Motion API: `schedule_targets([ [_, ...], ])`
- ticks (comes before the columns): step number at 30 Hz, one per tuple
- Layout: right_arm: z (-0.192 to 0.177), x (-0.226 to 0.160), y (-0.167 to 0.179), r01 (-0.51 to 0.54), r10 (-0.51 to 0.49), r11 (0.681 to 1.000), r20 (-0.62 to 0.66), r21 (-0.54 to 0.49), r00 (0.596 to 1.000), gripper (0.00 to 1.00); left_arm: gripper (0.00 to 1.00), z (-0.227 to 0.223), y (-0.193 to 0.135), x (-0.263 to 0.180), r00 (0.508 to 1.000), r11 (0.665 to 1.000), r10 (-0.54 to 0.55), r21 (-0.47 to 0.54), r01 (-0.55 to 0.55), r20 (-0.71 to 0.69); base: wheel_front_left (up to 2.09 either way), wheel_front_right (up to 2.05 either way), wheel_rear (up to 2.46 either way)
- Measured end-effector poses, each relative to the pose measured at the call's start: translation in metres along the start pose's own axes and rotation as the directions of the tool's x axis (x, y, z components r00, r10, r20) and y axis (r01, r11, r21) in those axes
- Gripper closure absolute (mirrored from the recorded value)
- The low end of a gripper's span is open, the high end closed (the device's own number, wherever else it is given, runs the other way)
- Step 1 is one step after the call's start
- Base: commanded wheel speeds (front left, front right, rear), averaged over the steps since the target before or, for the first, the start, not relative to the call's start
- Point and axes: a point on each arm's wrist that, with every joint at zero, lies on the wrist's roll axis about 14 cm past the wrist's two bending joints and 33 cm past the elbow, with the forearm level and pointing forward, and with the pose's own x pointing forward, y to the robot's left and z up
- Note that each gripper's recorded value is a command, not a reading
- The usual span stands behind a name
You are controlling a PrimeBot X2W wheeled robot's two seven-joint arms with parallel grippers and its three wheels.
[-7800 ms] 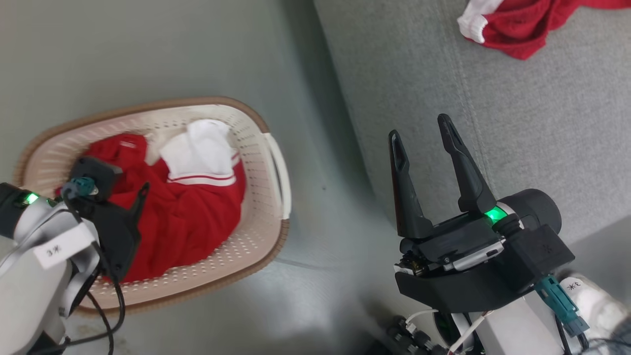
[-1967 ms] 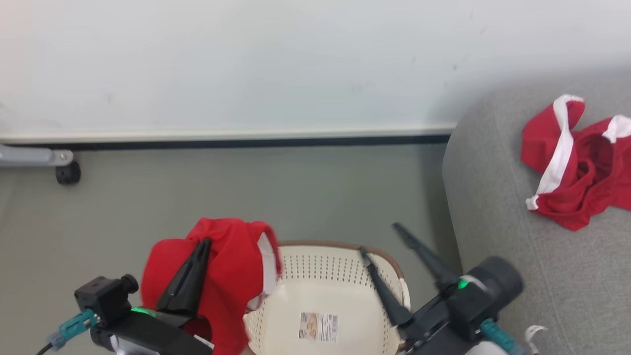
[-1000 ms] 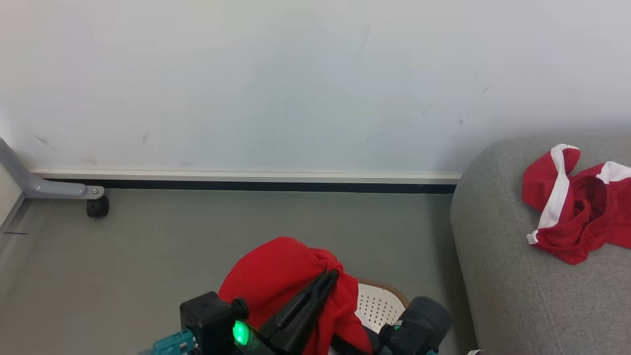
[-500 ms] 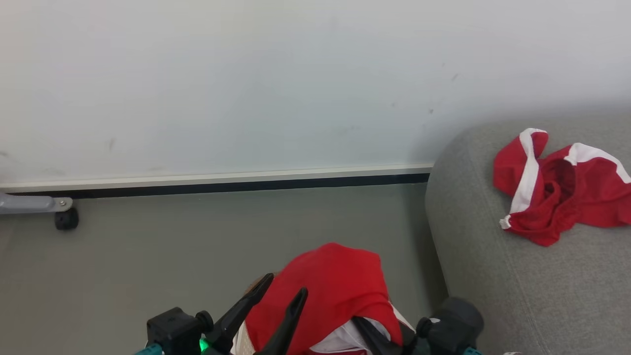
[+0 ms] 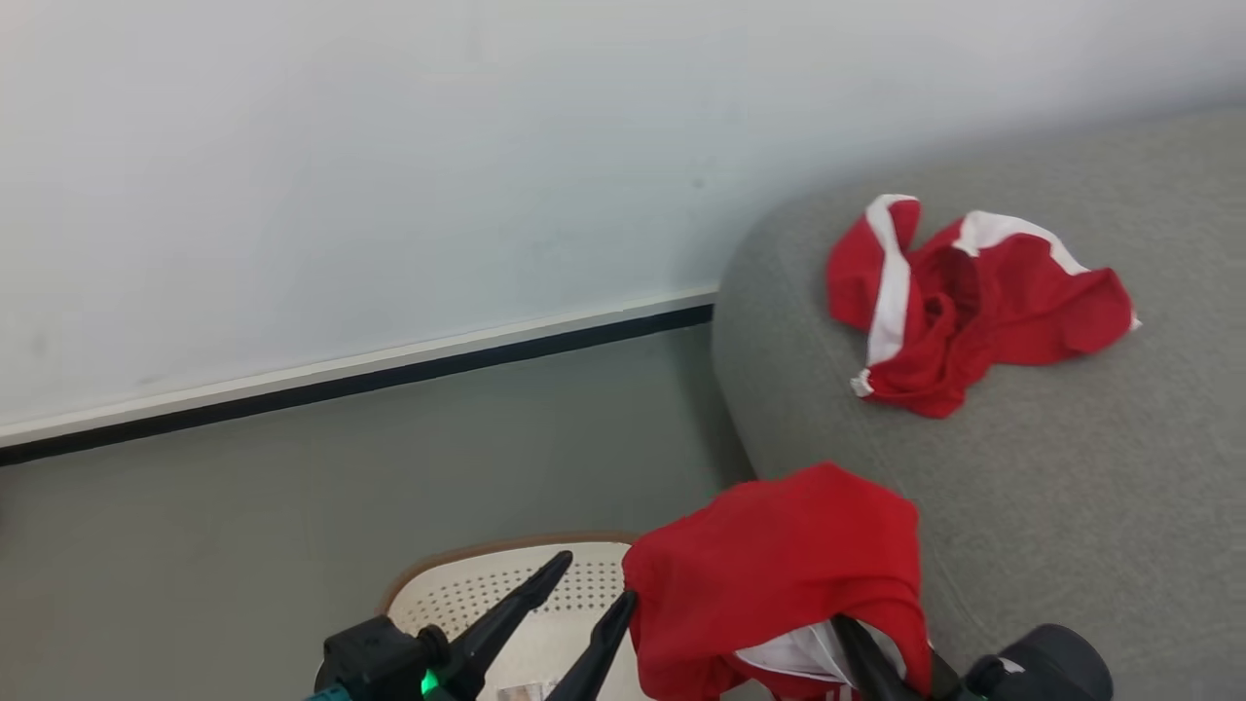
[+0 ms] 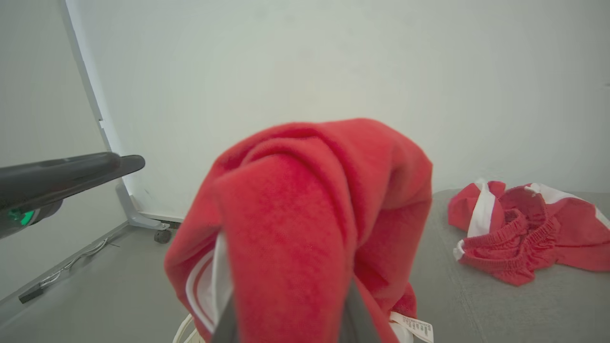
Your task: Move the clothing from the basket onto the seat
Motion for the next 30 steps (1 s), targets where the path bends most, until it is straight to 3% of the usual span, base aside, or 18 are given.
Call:
schedule_targets([
  [6,0.008,-0.025,-0.027,0.129,-0.129,0.991,0.005,-0.024,0.992,1.00,0.00,-0.012,-0.014,0.020,0.996,0.996,-0.091,-0.016,0.091,-0.024,0.00,0.00,0.00],
  [11,0.016,-0.033,-0.038,0.180,-0.179,0.983,0.023,-0.033,0.984,1.00,0.00,-0.015,-0.021,0.030,0.989,0.990,-0.143,-0.002,0.143,-0.027,0.00,0.00,0.00],
  [15,0.025,-0.031,-0.057,0.244,-0.244,0.970,0.046,0.002,0.969,1.00,0.00,-0.022,-0.018,0.040,0.983,0.984,-0.177,-0.010,0.176,-0.041,0.00,0.00,0.00],
  [19,0.020,-0.028,-0.104,0.397,-0.402,0.911,0.028,0.109,0.915,1.00,0.00,-0.031,-0.017,0.049,0.981,0.980,-0.191,-0.064,0.188,-0.041,0.00,0.00,0.00],
  [22,0.025,0.003,-0.135,0.439,-0.448,0.887,0.033,0.142,0.893,1.00,0.00,-0.038,-0.010,0.052,0.983,0.980,-0.177,-0.099,0.172,-0.045,0.00,0.00,0.00],
  [30,0.109,0.057,-0.269,0.632,-0.644,0.765,0.177,0.126,0.744,1.00,0.00,-0.040,0.004,0.044,0.994,0.983,-0.109,-0.150,0.104,-0.026,0.00,0.00,0.00],
])
